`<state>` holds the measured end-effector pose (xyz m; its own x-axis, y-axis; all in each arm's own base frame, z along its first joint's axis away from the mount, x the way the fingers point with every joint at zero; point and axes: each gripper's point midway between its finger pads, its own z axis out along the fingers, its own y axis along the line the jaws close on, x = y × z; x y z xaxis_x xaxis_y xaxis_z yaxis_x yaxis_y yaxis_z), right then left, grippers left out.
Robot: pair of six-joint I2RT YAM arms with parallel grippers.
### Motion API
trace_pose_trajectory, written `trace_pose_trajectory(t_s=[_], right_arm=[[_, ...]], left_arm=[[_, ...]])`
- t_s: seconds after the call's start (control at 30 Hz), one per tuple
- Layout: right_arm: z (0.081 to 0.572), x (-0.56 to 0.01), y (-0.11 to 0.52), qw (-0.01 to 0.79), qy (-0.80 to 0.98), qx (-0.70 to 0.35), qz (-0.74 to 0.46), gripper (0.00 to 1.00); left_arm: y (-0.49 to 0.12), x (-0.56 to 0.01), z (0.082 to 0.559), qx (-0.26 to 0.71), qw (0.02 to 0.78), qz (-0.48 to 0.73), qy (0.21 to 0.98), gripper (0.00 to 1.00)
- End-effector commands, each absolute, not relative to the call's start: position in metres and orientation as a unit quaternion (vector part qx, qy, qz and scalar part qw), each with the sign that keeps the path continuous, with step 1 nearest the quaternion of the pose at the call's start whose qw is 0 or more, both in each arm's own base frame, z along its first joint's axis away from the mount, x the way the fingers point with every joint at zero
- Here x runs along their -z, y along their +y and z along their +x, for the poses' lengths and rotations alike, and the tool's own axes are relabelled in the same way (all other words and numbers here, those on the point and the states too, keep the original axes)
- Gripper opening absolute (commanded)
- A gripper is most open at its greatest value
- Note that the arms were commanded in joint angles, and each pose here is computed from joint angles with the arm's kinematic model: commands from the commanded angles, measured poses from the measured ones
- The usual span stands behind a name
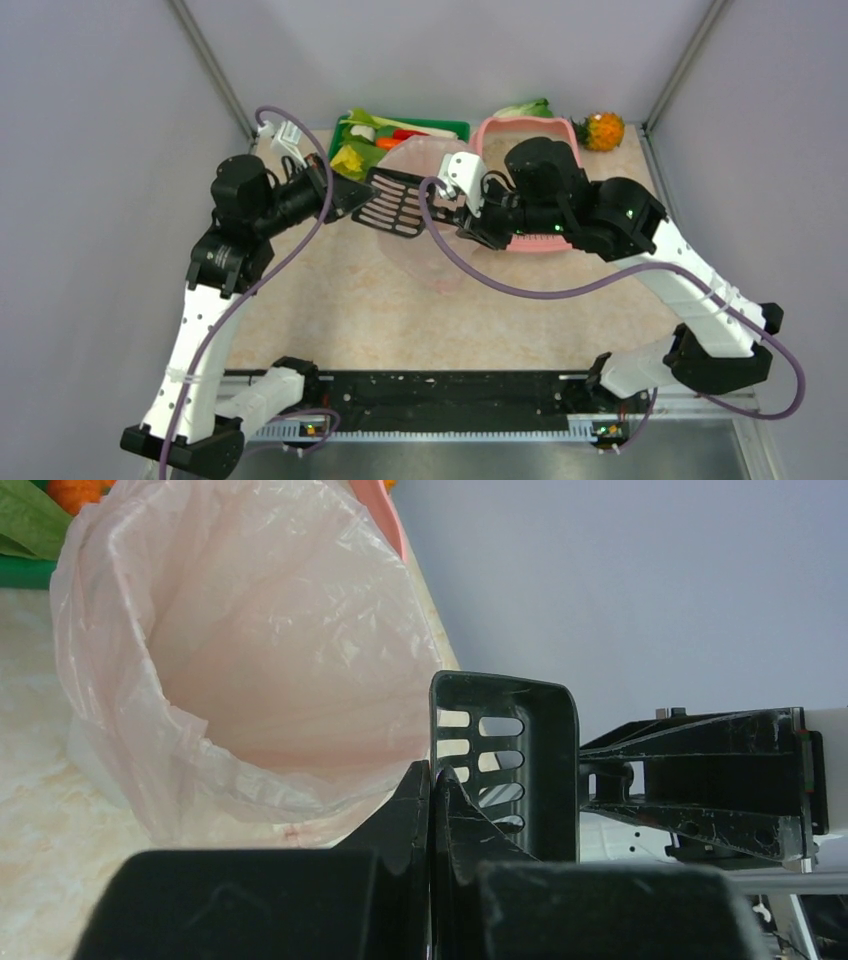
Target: Clean the litter box
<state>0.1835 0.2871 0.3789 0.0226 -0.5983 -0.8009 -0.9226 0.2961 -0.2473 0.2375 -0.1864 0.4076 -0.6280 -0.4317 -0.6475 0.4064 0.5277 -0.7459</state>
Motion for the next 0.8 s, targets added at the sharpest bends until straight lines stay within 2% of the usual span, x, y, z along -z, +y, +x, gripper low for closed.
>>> trace_pose_trajectory(t_s=[0.0,0.2,0.47,0.63,0.77], right_arm=[[0.176,-0.421,0.297,0.516,0.623,-0.234,-0.540,0.00],[0.174,-0.420,0.301,0.522,0.617,-0.248,-0.534,0.20],[0.170,-0.423,0.309,0.528,0.601,-0.268,-0.537,0.33],[0.168,-0.428,0.314,0.532,0.590,-0.280,-0.539,0.34],[0.166,-0.434,0.317,0.536,0.580,-0.290,-0.541,0.23]], left_arm=[[-0.190,-0.417,0.233,0.512,0.433,-0.006,0.742,0.00],[-0.196,-0.414,0.231,0.543,0.407,-0.026,0.734,0.00],[-0.199,-0.415,0.229,0.559,0.394,-0.034,0.728,0.00],[-0.200,-0.414,0.228,0.562,0.389,-0.033,0.729,0.00],[-0.201,-0.413,0.227,0.564,0.385,-0.033,0.730,0.00]])
